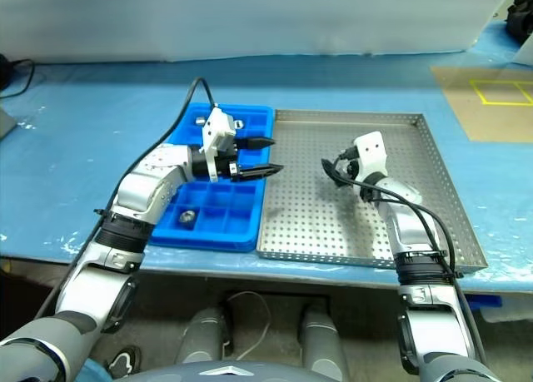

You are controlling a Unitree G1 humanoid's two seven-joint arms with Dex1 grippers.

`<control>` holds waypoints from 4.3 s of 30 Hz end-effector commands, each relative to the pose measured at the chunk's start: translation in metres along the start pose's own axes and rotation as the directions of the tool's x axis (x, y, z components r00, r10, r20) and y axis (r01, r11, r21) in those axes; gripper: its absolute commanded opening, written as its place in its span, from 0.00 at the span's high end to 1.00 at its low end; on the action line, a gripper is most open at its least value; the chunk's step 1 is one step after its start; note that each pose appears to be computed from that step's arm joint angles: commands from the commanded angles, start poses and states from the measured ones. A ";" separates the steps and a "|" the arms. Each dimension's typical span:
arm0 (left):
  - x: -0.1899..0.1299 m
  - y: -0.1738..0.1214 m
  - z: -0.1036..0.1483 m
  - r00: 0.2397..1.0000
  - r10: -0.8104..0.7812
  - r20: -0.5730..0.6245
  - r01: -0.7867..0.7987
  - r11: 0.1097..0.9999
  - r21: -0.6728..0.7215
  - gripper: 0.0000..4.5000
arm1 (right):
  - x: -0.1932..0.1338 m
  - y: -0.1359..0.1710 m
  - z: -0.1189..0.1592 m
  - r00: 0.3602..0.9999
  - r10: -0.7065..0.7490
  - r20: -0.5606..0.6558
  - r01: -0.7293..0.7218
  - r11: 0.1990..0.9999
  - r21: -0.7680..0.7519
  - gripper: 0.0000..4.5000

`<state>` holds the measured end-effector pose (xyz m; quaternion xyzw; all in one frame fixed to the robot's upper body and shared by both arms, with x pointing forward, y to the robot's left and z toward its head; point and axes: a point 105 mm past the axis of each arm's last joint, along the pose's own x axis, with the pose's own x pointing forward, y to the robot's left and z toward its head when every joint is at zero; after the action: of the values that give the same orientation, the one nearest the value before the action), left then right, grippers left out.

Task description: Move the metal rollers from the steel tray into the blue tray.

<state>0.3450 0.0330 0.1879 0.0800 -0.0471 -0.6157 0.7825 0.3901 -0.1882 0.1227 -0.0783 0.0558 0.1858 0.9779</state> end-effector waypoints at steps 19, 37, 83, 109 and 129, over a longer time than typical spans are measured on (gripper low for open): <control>0.001 0.004 0.012 1.000 0.012 0.013 -0.013 0.997 0.077 0.24 | 0.011 -0.019 -0.040 0.989 -0.139 -0.050 0.143 0.987 0.076 0.00; -0.021 -0.014 0.004 0.992 -0.083 -0.092 0.090 0.993 0.082 0.23 | 0.020 0.023 0.025 0.991 0.026 0.129 -0.030 0.999 0.030 0.64; -0.172 0.009 0.013 0.890 0.371 -0.265 -0.342 0.928 0.150 0.23 | 0.039 0.209 0.051 0.632 0.768 -0.099 -0.759 0.640 0.118 0.64; -0.090 -0.001 0.015 0.984 0.115 -0.133 -0.102 0.990 0.100 0.23 | 0.000 0.110 0.097 0.781 0.618 0.088 -0.624 0.777 0.079 0.14; -0.008 -0.006 0.006 0.970 -0.234 -0.061 0.239 0.966 0.098 0.23 | -0.067 -0.003 0.022 0.996 0.045 -0.074 -0.037 0.994 0.107 0.14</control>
<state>0.3365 0.0406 0.1827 0.1259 -0.0315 -0.6951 0.7071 0.3311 -0.2092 0.1364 -0.0266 0.1438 0.2084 0.9670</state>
